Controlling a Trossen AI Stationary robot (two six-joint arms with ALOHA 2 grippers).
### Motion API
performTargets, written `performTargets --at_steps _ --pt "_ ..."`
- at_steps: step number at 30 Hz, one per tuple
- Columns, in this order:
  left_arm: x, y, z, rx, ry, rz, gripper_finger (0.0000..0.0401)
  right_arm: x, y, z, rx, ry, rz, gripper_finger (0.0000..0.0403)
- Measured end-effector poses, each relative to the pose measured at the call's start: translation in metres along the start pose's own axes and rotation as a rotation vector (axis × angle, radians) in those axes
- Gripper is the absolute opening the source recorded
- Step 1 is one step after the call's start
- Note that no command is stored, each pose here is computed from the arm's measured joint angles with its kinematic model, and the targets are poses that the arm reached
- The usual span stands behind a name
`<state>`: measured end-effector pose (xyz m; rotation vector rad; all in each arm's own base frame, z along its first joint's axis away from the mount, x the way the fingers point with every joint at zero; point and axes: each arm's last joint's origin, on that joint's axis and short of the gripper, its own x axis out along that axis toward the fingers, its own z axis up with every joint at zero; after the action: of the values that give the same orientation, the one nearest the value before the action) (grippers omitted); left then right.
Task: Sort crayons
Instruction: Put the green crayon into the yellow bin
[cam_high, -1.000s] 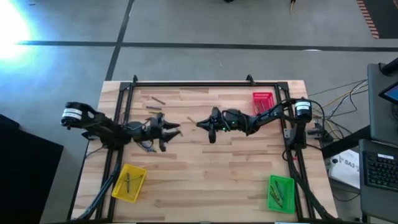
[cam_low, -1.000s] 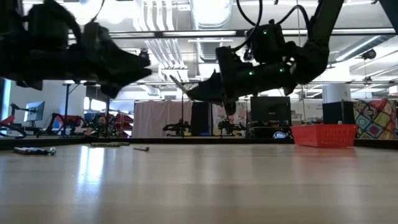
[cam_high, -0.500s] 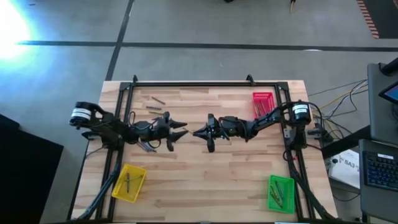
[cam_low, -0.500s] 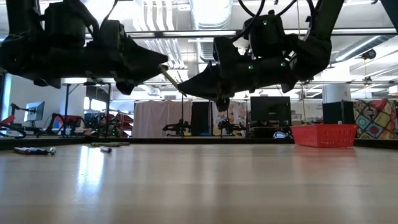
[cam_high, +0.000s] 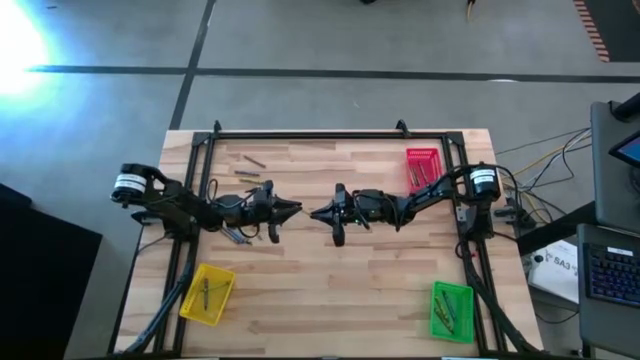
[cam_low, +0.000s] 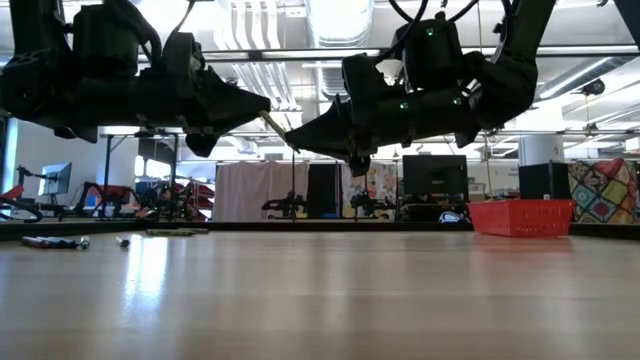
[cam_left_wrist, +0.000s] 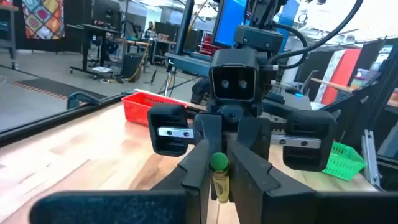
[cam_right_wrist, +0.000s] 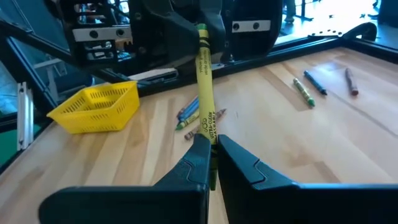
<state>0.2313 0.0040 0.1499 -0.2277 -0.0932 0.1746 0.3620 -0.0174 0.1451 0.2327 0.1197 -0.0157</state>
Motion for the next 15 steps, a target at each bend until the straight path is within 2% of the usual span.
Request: performTargets --at_steps 6,11,15 --pt "-0.0001 -0.0003 -0.0003 -0.004 0.007 -0.027 0.0036 -0.0001 0.0003 0.0009 -0.003 -0.007 0.004 0.0012" --pt "0.0012 -0.0021 0.0007 -0.006 0.011 -0.075 0.0007 -0.0002 0.0007 0.0013 -0.003 -0.010 0.010 0.0014" --pt "0.0029 -0.0031 0.0019 0.002 0.009 -0.089 0.0004 -0.0002 0.0011 0.0017 0.044 -0.015 0.015 0.0033"
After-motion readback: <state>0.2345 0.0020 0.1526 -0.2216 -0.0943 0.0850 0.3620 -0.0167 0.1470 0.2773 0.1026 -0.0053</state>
